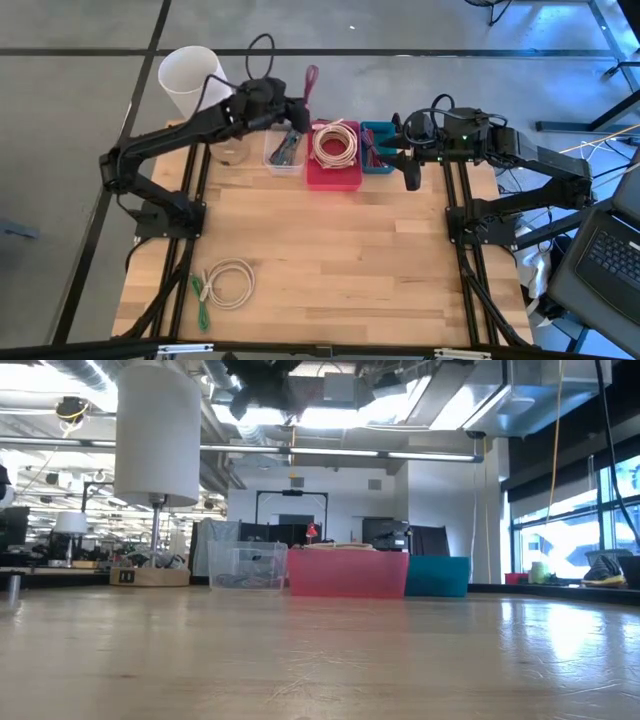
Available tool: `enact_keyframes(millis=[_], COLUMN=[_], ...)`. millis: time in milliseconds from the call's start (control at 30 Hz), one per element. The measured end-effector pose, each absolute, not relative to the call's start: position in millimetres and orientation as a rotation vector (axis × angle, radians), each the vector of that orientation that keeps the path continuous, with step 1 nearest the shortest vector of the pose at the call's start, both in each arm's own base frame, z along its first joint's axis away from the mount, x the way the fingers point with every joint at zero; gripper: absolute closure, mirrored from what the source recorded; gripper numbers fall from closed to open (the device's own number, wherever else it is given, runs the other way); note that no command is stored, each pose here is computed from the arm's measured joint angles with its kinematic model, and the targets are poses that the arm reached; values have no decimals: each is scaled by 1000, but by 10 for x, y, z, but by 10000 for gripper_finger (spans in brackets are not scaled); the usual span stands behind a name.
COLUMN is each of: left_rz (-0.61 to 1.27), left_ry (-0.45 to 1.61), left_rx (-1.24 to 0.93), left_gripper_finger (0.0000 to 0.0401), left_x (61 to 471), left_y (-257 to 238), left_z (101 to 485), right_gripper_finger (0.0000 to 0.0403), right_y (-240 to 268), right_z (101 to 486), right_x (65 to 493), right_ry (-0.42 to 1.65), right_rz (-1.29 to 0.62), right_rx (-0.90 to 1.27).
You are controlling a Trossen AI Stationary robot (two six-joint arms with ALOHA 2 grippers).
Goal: Pick & Place USB Port
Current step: Put the pink and black charger cable into the white bin
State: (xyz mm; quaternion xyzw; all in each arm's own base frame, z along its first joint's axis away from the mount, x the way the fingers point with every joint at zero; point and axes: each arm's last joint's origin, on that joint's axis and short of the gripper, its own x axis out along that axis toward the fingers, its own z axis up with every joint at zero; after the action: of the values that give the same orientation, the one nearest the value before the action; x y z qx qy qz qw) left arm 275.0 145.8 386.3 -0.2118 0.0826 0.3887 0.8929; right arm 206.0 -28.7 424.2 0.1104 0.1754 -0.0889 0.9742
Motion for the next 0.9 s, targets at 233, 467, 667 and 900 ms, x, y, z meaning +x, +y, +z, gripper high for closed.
enact_keyframes(millis=[233,467,667,900], left_rz=[943,986,1004,995], left_ry=[283,435,588,715], left_rx=[-543,-631,-685,-718], left_gripper_finger=[398,398,398,398], left_x=[2572,2605,2738,2886], left_y=[1683,1899,1998,2091], left_z=[3711,3402,3064,2720], right_gripper_finger=[210,210,210,210], right_y=[-287,-294,-281,-243], right_z=[4241,4212,4164,4143], right_x=[2060,2108,2137,2138], right_ry=[354,368,408,432], right_rz=[-179,-180,-177,-162], right_rx=[223,222,225,224])
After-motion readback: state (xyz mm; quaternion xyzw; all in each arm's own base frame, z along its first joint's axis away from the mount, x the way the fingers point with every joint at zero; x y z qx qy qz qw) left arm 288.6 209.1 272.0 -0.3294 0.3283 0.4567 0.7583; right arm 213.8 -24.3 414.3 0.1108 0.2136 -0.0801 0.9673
